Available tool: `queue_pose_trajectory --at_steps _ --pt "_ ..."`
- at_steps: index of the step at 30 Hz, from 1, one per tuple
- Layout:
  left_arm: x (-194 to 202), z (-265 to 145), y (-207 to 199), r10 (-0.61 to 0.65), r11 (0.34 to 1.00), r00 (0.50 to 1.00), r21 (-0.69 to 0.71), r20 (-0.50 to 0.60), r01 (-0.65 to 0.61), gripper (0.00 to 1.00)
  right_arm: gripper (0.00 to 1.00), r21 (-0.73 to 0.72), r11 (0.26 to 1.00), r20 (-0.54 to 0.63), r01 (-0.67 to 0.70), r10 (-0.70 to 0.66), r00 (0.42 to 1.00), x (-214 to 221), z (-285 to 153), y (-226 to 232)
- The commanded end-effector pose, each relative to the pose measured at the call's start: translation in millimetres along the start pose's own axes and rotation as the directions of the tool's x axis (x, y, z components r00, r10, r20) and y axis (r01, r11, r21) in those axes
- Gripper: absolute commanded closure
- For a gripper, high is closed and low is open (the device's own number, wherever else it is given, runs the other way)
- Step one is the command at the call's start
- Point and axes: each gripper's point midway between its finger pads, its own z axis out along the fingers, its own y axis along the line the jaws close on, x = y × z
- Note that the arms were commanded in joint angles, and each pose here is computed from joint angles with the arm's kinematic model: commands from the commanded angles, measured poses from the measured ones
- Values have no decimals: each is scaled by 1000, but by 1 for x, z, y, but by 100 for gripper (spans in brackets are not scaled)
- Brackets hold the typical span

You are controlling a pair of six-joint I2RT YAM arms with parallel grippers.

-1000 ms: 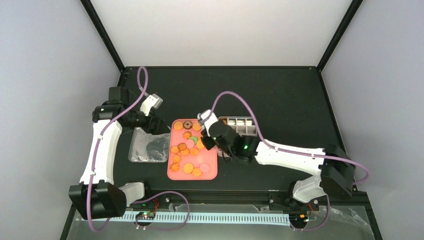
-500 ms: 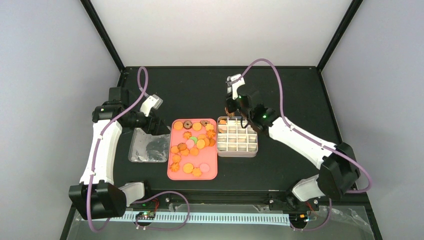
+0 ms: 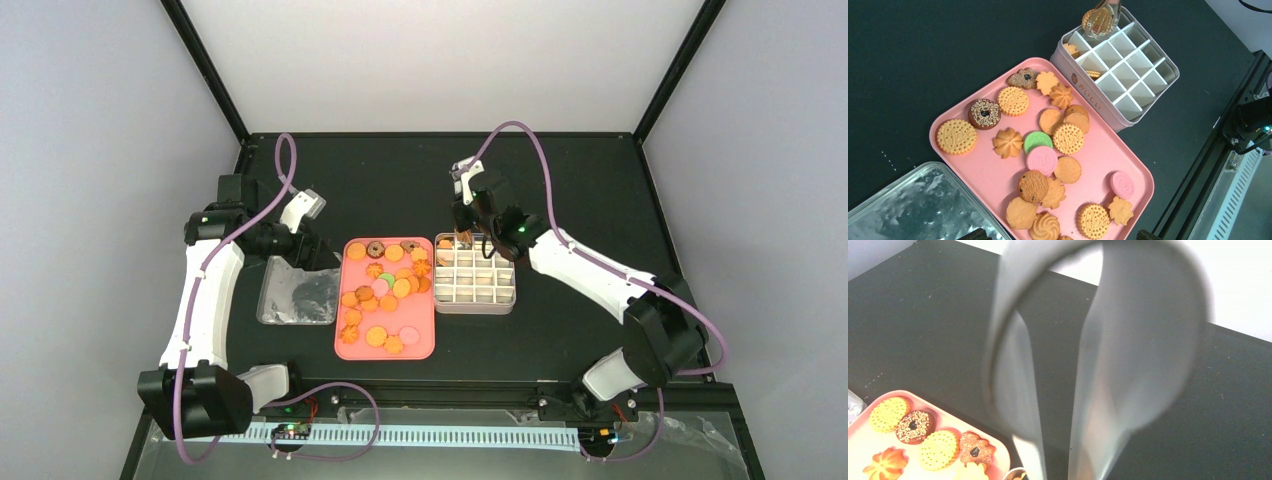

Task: Pack the cookies
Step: Place the fake cookies in the empty pocket of the box.

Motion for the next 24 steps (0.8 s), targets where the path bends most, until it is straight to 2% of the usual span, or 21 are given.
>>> queue_pose_trajectory --at_steps 1,7,14,24 --pt "-5 -7 -4 21 1000 1000 0 18 -21 22 82 10 1000 46 0 -1 999 -12 1 -4" --pt "-5 -7 -4 19 1000 1000 0 19 -19 22 79 19 1000 41 -6 5 999 -11 4 -9" --pt "-5 -7 -4 23 1000 1000 -3 19 -23 22 59 24 1000 47 -11 10 999 -15 3 -10" --pt "-5 -6 -3 16 1000 1000 1 16 -16 22 60 -1 1000 128 -27 27 991 -43 -24 -10"
